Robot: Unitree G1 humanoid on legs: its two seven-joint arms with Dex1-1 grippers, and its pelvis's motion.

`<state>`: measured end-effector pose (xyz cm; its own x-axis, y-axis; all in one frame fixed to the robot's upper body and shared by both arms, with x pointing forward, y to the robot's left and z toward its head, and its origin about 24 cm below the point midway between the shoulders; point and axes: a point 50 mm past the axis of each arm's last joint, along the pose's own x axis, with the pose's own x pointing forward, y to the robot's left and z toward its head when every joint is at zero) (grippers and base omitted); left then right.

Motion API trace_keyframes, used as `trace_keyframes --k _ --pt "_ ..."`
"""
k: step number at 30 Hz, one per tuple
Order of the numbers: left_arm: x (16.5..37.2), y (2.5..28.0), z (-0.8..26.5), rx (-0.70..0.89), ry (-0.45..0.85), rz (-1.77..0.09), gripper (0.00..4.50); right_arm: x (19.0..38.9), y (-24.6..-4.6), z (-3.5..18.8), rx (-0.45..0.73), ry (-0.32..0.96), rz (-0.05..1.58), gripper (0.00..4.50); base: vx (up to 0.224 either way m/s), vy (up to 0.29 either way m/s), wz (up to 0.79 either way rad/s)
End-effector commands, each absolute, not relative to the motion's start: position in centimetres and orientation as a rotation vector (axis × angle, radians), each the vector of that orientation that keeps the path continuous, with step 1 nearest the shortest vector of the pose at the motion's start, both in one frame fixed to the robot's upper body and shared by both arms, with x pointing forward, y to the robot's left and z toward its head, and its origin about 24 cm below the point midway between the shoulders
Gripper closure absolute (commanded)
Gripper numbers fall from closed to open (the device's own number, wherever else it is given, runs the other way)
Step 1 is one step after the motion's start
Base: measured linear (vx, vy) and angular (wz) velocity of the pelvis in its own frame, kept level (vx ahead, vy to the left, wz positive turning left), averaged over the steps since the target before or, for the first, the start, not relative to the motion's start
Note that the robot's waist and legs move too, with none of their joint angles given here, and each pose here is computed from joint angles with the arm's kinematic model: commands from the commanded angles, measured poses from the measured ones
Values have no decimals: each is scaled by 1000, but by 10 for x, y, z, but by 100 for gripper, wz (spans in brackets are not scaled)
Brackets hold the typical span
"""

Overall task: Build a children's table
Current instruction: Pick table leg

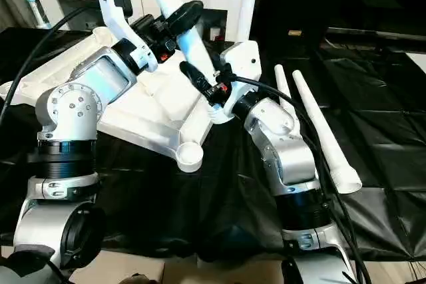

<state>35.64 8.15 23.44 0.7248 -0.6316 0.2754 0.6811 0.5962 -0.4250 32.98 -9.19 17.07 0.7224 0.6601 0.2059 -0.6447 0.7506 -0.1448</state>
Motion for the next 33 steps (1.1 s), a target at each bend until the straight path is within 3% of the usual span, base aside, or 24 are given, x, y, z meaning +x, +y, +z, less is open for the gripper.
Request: trace_keyframes --k 1,8,19,22,27,33 --pt "357 77 238 -530 -104 -772 184 330 -92 177 -84 -289 708 268 0 0 0" --pt "356 76 235 -517 -110 -778 250 331 -90 176 -95 -279 706 268 0 0 0" --pt "348 77 235 -501 -124 -843 266 330 -86 174 -123 -276 734 268 0 0 0" --pt "347 77 233 -467 -127 -877 266 329 -84 174 -71 -261 775 196 0 0 0" --pt "339 83 231 -368 -127 -1016 267 324 -85 173 63 -184 877 165 0 0 0" --pt "325 94 233 -210 -121 -1233 268 318 -99 178 121 -84 1039 141 0 0 0"
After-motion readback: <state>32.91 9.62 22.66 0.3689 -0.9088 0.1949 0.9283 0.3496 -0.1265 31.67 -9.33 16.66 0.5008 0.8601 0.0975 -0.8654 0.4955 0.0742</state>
